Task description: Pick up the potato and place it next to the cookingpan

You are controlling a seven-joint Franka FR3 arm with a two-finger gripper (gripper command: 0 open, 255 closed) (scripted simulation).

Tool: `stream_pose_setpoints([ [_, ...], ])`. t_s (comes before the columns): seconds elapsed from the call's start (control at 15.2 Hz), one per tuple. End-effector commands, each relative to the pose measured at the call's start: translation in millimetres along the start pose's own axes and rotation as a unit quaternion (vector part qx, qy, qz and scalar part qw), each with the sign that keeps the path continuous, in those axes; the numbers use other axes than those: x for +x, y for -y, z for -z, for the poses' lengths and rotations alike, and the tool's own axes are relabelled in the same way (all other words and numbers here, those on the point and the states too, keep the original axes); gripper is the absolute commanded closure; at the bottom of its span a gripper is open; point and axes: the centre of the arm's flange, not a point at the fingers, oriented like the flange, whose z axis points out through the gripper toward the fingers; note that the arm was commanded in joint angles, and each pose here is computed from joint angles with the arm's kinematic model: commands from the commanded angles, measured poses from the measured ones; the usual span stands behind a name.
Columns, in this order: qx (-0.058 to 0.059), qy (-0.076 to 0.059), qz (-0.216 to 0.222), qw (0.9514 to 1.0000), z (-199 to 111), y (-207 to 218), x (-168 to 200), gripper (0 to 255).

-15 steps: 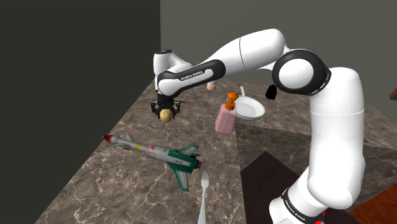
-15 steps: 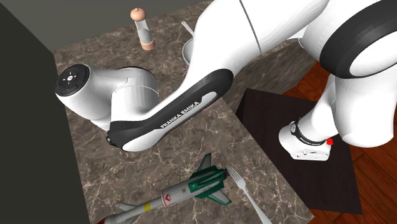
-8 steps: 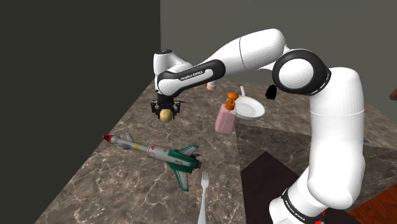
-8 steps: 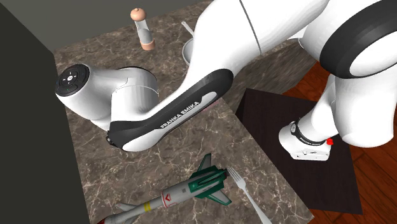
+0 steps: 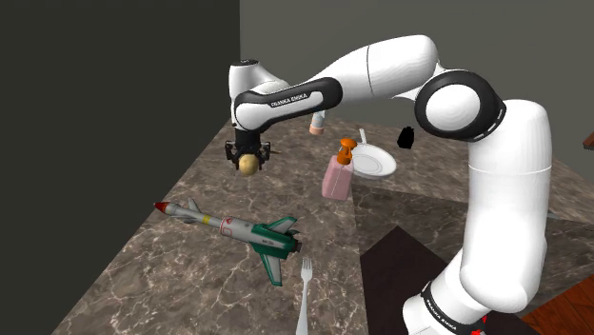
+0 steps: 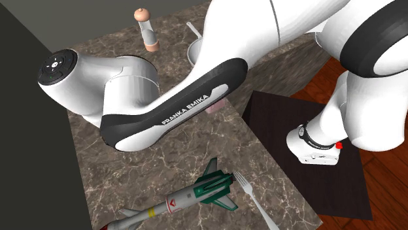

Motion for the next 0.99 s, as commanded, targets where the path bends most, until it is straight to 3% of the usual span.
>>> stream_pose_setpoints([
  [0.0,0.000,0.000,0.000,1.0000,10.7,-0.6,0.8,255],
  [0.92,0.000,0.000,0.000,1.0000,84.5,-2.9,3.4,255],
])
